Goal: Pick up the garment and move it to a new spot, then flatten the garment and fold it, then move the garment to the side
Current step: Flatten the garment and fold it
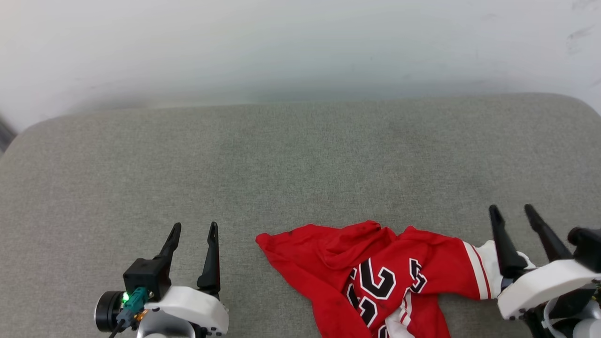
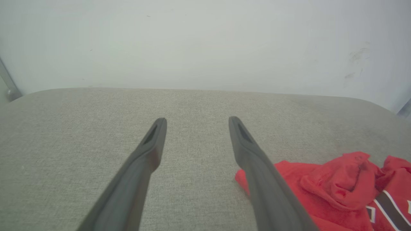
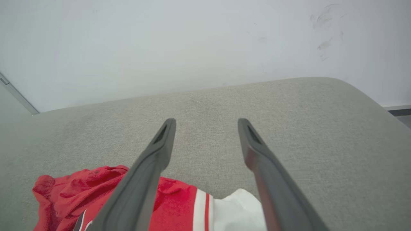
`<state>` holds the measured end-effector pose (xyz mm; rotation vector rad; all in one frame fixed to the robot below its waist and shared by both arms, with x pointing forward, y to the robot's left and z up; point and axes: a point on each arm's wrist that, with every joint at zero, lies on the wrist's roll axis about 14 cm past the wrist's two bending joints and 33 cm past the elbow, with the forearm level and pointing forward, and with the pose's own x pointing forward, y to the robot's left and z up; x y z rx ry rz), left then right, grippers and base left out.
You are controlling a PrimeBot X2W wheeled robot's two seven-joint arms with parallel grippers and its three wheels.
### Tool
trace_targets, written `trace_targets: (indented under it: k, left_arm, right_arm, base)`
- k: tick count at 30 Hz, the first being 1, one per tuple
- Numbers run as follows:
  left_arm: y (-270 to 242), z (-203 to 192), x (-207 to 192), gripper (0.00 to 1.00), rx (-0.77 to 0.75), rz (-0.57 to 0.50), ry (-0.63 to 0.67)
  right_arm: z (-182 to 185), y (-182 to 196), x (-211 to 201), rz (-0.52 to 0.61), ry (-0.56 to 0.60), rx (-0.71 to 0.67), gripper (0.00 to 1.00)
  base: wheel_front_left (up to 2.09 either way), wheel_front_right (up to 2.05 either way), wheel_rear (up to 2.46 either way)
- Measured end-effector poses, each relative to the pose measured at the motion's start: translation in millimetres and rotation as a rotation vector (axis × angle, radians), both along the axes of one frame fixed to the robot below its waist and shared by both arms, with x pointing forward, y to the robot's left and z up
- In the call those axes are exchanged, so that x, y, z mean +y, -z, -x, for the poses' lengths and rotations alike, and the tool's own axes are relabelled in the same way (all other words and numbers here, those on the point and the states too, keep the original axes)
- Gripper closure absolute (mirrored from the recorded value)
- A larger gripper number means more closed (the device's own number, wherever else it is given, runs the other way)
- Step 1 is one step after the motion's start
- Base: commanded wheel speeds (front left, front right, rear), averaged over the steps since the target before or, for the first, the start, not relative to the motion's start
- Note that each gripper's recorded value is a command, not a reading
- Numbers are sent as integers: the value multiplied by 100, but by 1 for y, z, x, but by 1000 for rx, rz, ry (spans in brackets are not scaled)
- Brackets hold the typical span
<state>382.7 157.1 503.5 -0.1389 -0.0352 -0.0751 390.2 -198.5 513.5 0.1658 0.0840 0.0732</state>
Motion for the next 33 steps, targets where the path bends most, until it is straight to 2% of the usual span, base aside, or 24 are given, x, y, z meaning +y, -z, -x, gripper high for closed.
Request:
trace_targets:
  k: [6,10,13,18,25,33]
  left_arm:
    - [-1,11,6,0,15,-22,-16]
    - [-1,11,-1,0,51,-42,22]
    - [9,13,-22,0,144,-5,99]
    - [30,14,-60,0,334,-14,261]
    - [70,27,-105,0,618,-67,474]
    - [117,43,-123,0,879,-160,612]
  right_arm:
    - [23,-11,24,19,-63,-16,0]
    - [38,-13,34,6,-83,-11,0]
    - [44,-15,33,1,-77,-8,0]
    - [49,-13,32,-4,-72,8,0]
    - [47,-2,26,-11,-53,56,0]
    - [36,12,15,-30,-15,93,0]
  base:
    - [0,0,0]
    - [0,0,0]
    - [0,0,0]
    - [0,0,0]
    - [0,0,0]
    - [0,0,0]
